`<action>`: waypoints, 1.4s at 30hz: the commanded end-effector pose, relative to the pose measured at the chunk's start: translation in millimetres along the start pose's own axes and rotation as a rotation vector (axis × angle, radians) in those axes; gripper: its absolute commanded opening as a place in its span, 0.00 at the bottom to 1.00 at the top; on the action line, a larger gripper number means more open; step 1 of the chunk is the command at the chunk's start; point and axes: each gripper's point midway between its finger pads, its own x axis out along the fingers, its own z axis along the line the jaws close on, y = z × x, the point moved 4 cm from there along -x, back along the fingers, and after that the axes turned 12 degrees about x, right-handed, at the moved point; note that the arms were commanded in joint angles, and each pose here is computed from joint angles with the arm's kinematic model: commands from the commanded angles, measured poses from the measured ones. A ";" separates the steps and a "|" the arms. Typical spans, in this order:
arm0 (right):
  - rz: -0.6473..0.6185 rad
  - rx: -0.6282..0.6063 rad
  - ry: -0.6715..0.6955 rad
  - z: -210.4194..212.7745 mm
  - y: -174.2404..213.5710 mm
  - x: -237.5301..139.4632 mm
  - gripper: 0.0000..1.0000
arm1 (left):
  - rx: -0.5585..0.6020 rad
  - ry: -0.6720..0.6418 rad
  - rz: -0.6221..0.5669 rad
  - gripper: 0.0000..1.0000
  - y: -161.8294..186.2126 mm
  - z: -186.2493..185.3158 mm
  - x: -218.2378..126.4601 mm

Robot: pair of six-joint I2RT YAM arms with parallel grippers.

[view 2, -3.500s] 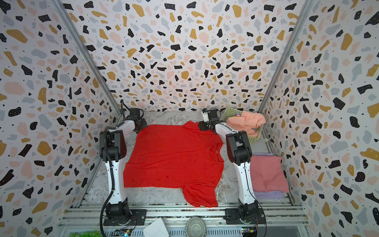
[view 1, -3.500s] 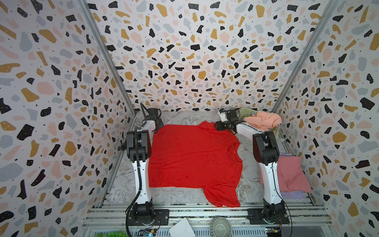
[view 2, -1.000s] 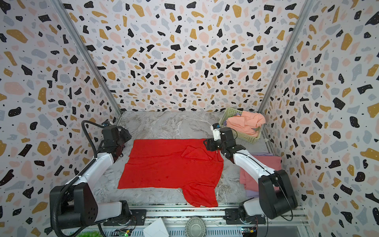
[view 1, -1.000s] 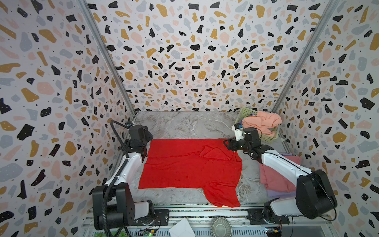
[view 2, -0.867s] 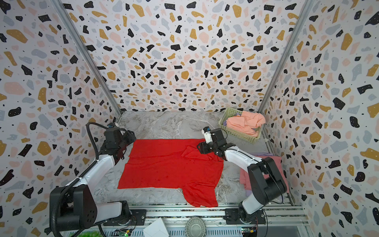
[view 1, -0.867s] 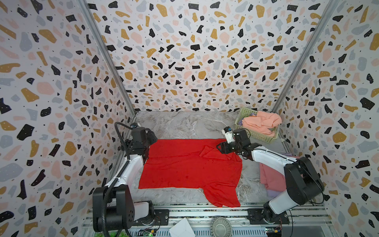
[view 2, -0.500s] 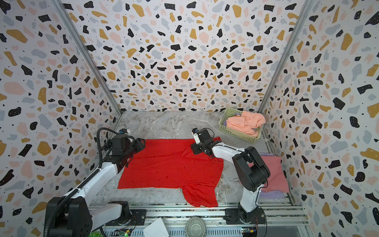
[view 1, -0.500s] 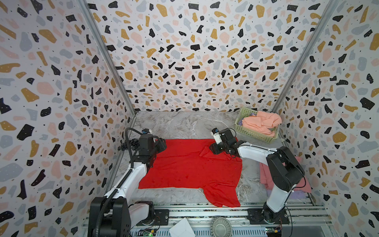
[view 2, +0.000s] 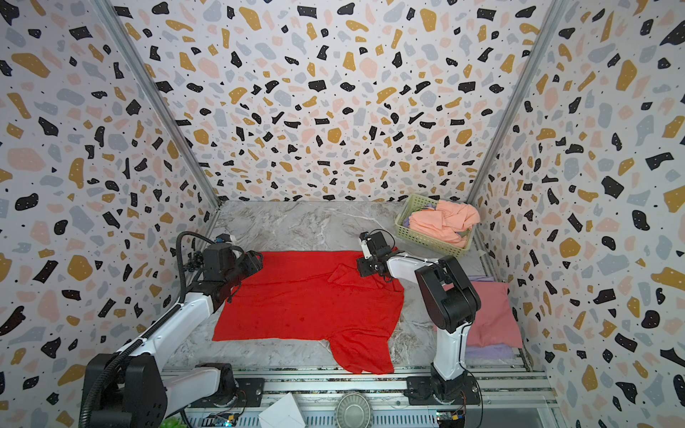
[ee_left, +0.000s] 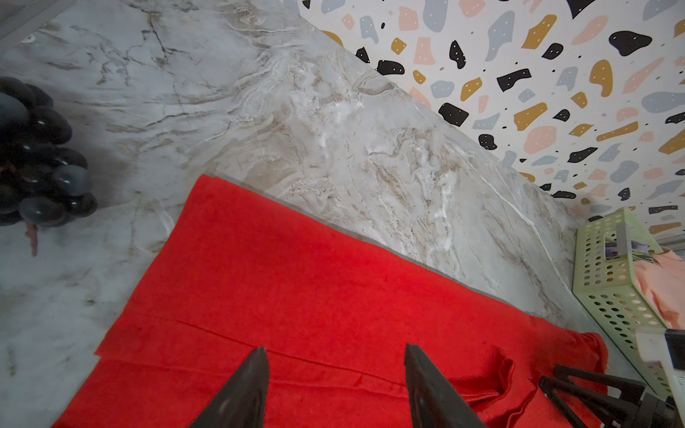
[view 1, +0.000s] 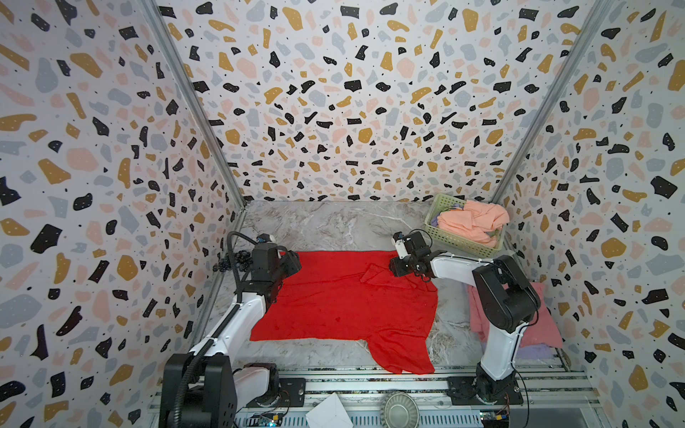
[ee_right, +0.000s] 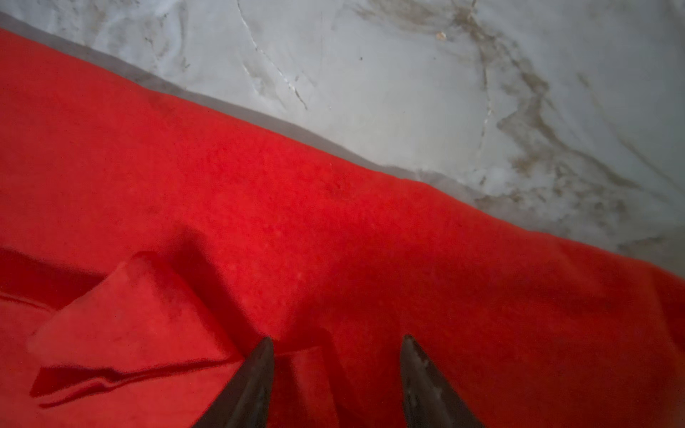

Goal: Fold and stack the t-shirts

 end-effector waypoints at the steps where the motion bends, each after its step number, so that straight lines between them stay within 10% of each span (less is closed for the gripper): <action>1: 0.016 0.011 -0.043 8.3 0.1 3.7 0.48 | -0.004 0.003 -0.032 0.59 -10.1 -3.5 -1.0; 12: -0.015 0.000 -0.015 9.3 -1.6 -3.7 0.05 | -0.007 -0.003 -0.032 0.59 -7.9 -2.0 -0.9; 29: -0.115 -0.055 -0.061 36.2 -2.1 -66.4 0.00 | -0.002 -0.005 -0.038 0.60 -3.6 -0.8 -8.7; 42: 0.027 -0.050 -0.231 57.0 104.4 -138.6 0.04 | -0.005 -0.013 -0.033 0.60 -2.3 0.5 -8.8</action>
